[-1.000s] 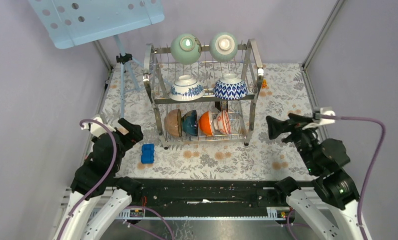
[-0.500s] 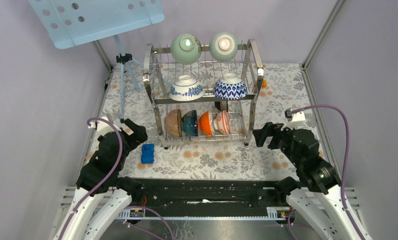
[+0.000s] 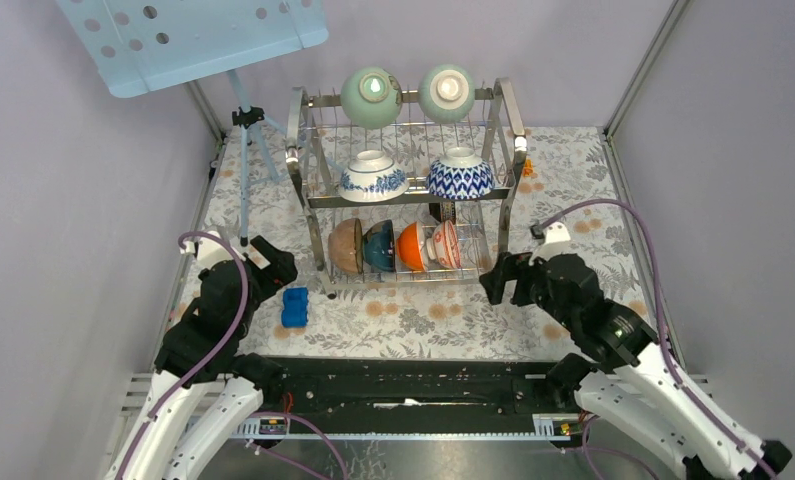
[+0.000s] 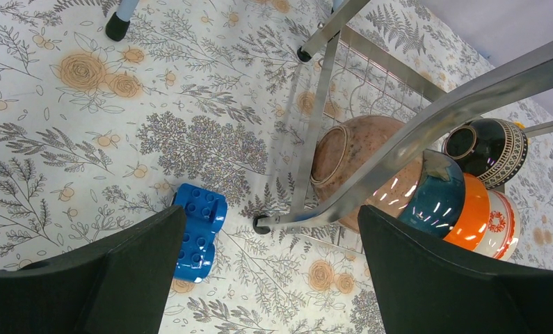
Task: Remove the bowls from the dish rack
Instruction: Pick up the bowl from the dish rack.
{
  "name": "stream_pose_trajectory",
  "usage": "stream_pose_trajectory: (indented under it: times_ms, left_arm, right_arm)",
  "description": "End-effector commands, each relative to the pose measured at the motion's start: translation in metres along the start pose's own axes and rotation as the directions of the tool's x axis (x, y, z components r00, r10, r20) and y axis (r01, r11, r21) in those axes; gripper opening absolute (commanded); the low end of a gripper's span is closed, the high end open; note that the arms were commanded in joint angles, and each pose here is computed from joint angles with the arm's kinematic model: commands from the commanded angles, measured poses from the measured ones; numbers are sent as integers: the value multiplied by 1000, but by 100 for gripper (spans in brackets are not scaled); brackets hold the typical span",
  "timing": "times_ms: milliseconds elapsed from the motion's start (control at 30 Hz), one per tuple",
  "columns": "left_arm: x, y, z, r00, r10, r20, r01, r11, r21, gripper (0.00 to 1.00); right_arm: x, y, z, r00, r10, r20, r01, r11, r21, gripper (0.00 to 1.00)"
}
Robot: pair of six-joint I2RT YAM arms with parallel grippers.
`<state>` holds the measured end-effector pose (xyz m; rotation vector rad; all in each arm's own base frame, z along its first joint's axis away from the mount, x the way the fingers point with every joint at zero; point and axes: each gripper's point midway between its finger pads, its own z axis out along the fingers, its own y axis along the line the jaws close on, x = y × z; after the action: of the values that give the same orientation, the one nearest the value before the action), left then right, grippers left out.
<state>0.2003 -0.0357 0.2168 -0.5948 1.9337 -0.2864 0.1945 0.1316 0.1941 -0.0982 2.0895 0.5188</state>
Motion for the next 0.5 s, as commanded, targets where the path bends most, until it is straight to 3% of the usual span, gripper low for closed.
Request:
stream_pose_trajectory:
  times_ms: [0, 233, 467]
  left_arm:
    - [-6, -8, 3, 1000, -16, 26, 15, 1000, 27, 99]
    - [-7, -7, 1, 999, -19, 27, 18, 999, 29, 99]
    - [-8, -8, -1, 999, -16, 33, 14, 999, 37, 99]
  right_arm:
    - [-22, 27, 0, 994, -79, 69, 80, 997, -8, 94]
    - [-12, 58, 5, 982, -161, 98, 161, 987, 11, 96]
    - [5, 84, 33, 993, -63, 101, 70, 995, -66, 91]
